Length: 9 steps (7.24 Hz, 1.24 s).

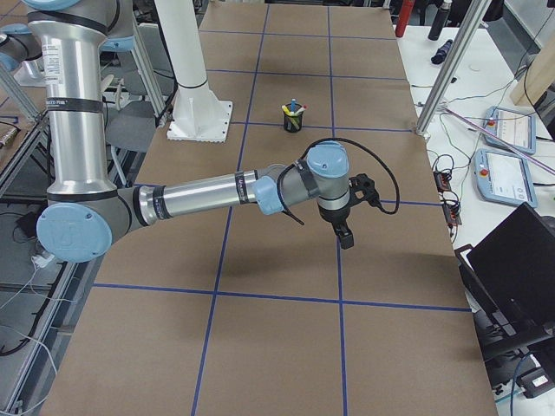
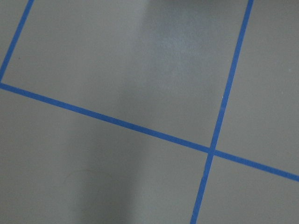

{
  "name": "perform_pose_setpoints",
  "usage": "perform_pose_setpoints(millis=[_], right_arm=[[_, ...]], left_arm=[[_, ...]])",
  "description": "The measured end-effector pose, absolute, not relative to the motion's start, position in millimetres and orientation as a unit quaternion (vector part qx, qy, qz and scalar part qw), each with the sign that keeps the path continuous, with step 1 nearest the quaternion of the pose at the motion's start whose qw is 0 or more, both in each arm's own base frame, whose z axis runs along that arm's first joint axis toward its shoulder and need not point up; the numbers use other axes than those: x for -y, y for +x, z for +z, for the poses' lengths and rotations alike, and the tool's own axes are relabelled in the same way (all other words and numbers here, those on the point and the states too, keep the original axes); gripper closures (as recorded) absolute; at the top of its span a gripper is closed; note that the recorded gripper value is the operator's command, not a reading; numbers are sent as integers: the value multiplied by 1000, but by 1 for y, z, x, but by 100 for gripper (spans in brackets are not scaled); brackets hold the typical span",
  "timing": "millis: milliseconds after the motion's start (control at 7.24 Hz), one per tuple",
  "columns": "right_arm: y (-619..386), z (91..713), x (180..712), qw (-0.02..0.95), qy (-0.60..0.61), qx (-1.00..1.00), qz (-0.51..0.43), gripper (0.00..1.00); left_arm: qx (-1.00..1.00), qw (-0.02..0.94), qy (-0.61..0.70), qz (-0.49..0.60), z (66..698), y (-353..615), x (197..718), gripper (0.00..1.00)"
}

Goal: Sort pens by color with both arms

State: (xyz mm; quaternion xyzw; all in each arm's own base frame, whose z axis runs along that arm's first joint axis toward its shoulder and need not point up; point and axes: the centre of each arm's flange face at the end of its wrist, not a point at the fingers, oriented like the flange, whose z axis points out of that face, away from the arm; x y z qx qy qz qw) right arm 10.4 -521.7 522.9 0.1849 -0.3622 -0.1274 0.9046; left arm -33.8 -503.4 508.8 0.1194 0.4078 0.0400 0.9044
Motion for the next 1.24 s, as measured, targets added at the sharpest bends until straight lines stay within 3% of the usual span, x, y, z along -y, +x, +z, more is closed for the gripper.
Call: perform_pose_setpoints(millis=[690,1242], right_arm=[[-44,484,556,892,197,372,-163,0],[-59,480,558,889,194,375,-174,0]], left_arm=[[-434,871,217,74,431,15,519,0],[-481,857,167,85,361,130,538,0]])
